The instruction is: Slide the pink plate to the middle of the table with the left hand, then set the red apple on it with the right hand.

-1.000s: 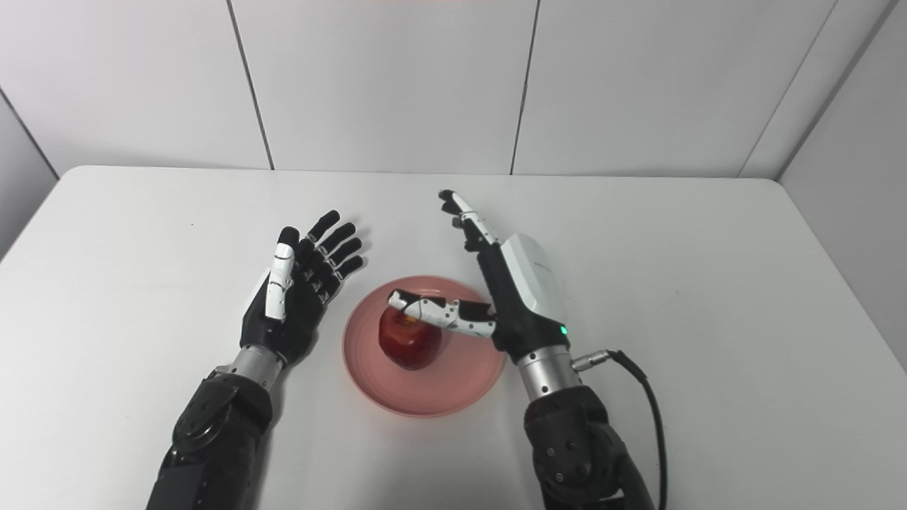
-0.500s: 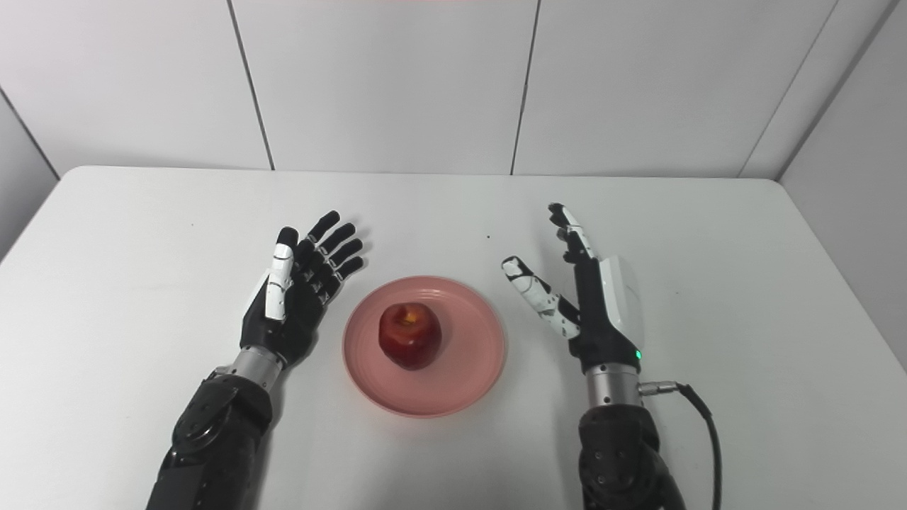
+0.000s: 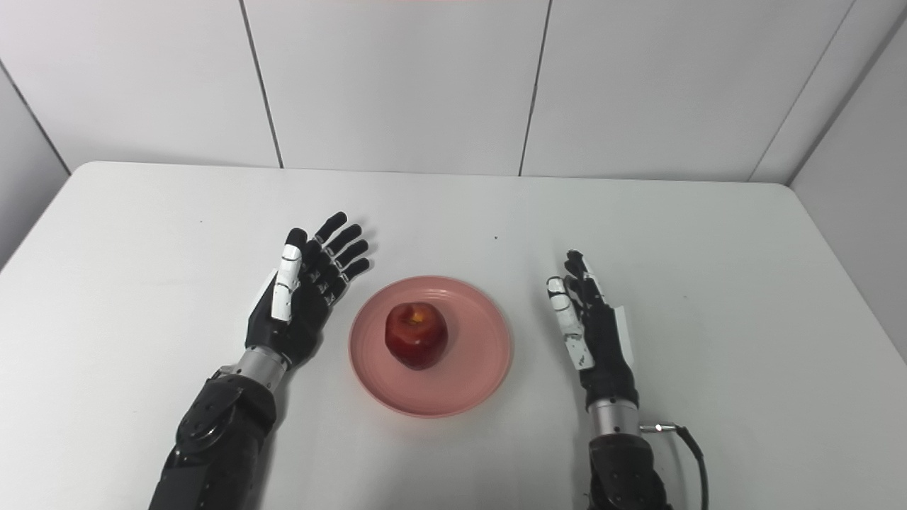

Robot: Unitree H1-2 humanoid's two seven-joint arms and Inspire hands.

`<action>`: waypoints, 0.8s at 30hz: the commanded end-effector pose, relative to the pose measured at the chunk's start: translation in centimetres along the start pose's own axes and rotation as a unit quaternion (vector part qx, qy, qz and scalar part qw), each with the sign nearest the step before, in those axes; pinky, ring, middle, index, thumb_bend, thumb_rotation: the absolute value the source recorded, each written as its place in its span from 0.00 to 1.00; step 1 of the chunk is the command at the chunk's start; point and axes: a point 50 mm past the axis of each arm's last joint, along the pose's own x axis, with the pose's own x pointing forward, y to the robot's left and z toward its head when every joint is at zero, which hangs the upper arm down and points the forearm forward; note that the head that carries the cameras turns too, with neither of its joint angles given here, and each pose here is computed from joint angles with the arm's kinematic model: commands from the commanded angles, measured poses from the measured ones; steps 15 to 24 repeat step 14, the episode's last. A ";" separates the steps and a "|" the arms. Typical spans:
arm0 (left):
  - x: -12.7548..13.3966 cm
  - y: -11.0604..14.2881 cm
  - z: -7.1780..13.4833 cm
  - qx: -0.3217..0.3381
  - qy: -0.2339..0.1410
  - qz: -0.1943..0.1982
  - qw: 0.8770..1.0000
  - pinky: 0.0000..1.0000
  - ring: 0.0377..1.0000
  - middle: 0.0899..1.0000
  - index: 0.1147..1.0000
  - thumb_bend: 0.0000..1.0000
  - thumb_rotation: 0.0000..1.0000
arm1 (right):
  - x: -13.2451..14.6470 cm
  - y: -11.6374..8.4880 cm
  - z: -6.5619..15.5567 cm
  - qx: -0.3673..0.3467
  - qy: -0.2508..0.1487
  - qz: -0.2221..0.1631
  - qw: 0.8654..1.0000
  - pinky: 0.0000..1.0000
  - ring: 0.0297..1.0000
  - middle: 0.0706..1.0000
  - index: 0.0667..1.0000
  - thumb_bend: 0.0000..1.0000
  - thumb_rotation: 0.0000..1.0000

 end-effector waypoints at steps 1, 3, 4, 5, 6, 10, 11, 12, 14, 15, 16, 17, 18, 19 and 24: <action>-1.2 0.9 -1.4 0.004 0.046 0.025 0.999 0.89 0.89 0.89 0.87 0.78 0.88 | 0.4 0.4 0.9 0.026 -0.046 0.001 0.999 0.85 0.90 0.92 0.91 0.37 1.00; -1.3 0.9 -1.2 0.008 0.044 0.028 0.999 0.88 0.89 0.89 0.86 0.78 0.88 | 0.3 0.8 0.6 0.048 -0.050 0.006 0.998 0.87 0.91 0.93 0.92 0.31 1.00; -1.4 0.9 -1.1 0.009 0.044 0.029 0.999 0.88 0.89 0.89 0.86 0.77 0.88 | 0.3 1.0 0.4 0.062 -0.050 0.009 0.997 0.87 0.91 0.93 0.92 0.30 1.00; -1.5 0.9 -1.1 0.011 0.044 0.031 0.999 0.89 0.89 0.89 0.87 0.77 0.89 | 0.2 1.2 0.3 0.071 -0.051 0.010 0.996 0.89 0.92 0.93 0.92 0.28 1.00; -1.6 0.9 -1.0 0.013 0.044 0.032 0.998 0.89 0.89 0.89 0.87 0.77 0.89 | 0.2 1.4 0.1 0.075 -0.048 0.013 0.996 0.90 0.92 0.93 0.92 0.27 1.00; -1.9 1.0 -0.8 0.020 0.043 0.035 0.998 0.90 0.90 0.89 0.88 0.76 0.90 | 0.1 1.9 -0.2 0.082 -0.042 0.018 0.996 0.92 0.93 0.94 0.93 0.24 1.00; -2.0 1.0 -0.8 0.021 0.043 0.036 0.998 0.90 0.90 0.89 0.88 0.76 0.90 | 0.1 2.0 -0.3 0.083 -0.043 0.018 0.995 0.92 0.93 0.94 0.93 0.24 1.00; -2.0 1.1 -0.7 0.022 0.042 0.036 0.998 0.90 0.90 0.90 0.88 0.75 0.90 | 0.1 2.1 -0.3 0.085 -0.043 0.018 0.995 0.92 0.93 0.94 0.93 0.25 1.00; -2.2 1.1 -0.6 0.024 0.041 0.035 0.998 0.90 0.90 0.90 0.89 0.75 0.91 | 0.0 2.3 -0.4 0.089 -0.044 0.019 0.995 0.92 0.93 0.94 0.93 0.25 0.98; -2.2 1.1 -0.6 0.024 0.041 0.035 0.998 0.90 0.90 0.90 0.89 0.75 0.91 | 0.0 2.3 -0.4 0.089 -0.044 0.019 0.995 0.92 0.93 0.94 0.93 0.25 0.98; -2.2 1.1 -0.6 0.024 0.041 0.035 0.998 0.90 0.90 0.90 0.89 0.75 0.91 | 0.0 2.3 -0.4 0.089 -0.044 0.019 0.995 0.92 0.93 0.94 0.93 0.25 0.98; -2.2 1.1 -0.6 0.024 0.041 0.035 0.998 0.90 0.90 0.90 0.89 0.75 0.91 | 0.0 2.3 -0.4 0.089 -0.044 0.019 0.995 0.92 0.93 0.94 0.93 0.25 0.98; -2.2 1.1 -0.6 0.024 0.041 0.035 0.998 0.90 0.90 0.90 0.89 0.75 0.91 | 0.0 2.3 -0.4 0.089 -0.044 0.019 0.995 0.92 0.93 0.94 0.93 0.25 0.98; -2.2 1.1 -0.6 0.024 0.041 0.035 0.998 0.90 0.90 0.90 0.89 0.75 0.91 | 0.0 2.3 -0.4 0.089 -0.044 0.019 0.995 0.92 0.93 0.94 0.93 0.25 0.98; -2.2 1.1 -0.6 0.024 0.041 0.035 0.998 0.90 0.90 0.90 0.89 0.75 0.91 | 0.0 2.3 -0.4 0.089 -0.044 0.019 0.995 0.92 0.93 0.94 0.93 0.25 0.98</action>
